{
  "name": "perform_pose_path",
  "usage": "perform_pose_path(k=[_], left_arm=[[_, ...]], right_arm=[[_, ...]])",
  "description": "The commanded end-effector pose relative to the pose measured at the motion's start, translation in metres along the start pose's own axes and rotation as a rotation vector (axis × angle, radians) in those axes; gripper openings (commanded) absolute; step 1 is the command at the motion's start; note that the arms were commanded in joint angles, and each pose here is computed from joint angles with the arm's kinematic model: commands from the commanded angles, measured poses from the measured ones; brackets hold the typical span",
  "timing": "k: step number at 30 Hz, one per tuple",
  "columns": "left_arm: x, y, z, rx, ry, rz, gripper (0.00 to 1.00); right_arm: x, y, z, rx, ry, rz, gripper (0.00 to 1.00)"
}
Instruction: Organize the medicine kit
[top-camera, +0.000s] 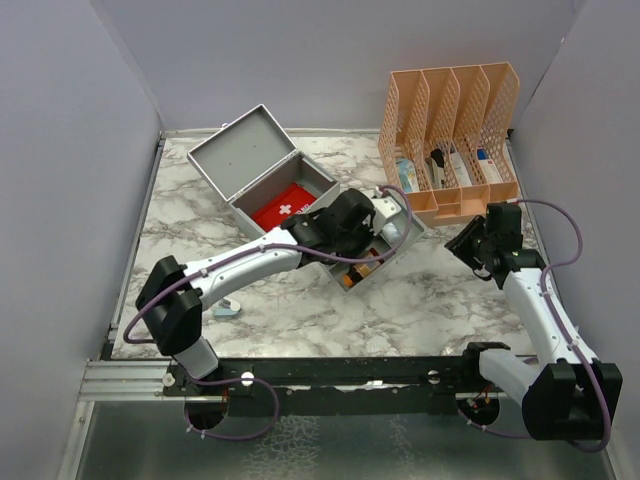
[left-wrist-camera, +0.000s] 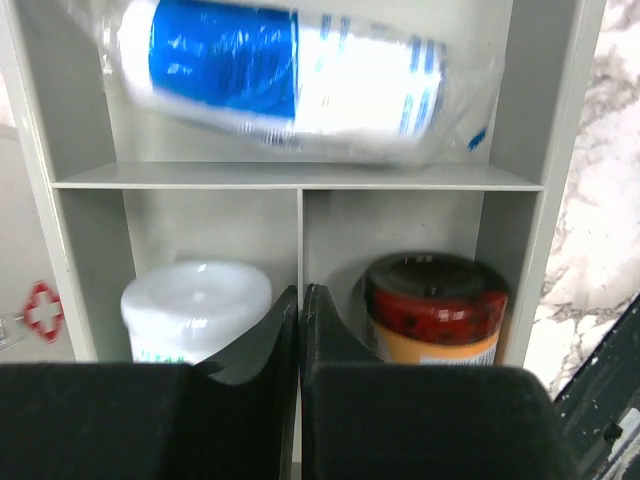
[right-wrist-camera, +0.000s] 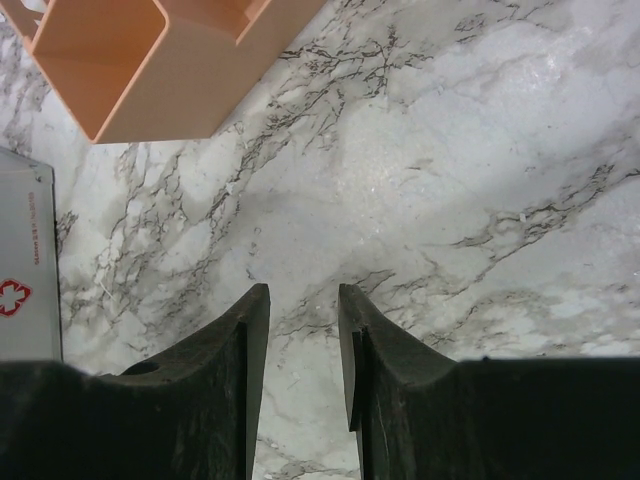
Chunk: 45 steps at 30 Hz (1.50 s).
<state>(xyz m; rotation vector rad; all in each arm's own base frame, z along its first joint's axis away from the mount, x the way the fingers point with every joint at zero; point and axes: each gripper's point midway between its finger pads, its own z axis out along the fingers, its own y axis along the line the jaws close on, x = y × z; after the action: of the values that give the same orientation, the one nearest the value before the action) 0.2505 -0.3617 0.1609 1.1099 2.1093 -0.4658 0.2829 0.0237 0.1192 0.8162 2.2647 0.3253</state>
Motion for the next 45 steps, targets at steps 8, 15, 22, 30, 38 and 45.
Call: perform_pose_path(k=[8,15,22,30,38,45], left_arm=[[-0.036,0.090,-0.052,-0.167,-0.118,-0.052,0.00],[-0.042,0.150,-0.068,-0.218,-0.096,-0.087,0.00],[-0.048,0.207,-0.075,-0.207,-0.059,-0.069,0.00],[-0.029,0.228,-0.082,-0.137,0.035,0.049,0.00],[0.005,0.248,-0.069,-0.101,0.153,0.046,0.00],[0.014,0.268,-0.059,-0.119,0.174,-0.006,0.00]], right_arm=[[-0.002,0.006,-0.003,-0.036,-0.006,0.008,0.34],[0.004,0.006,0.000,-0.049,0.013,0.013,0.33],[0.012,0.005,0.003,-0.060,0.037,0.008,0.33],[0.019,0.004,0.005,-0.073,0.058,0.010,0.33],[0.021,0.008,0.005,-0.089,0.071,0.011,0.33],[0.025,0.009,0.007,-0.100,0.087,0.018,0.33]])
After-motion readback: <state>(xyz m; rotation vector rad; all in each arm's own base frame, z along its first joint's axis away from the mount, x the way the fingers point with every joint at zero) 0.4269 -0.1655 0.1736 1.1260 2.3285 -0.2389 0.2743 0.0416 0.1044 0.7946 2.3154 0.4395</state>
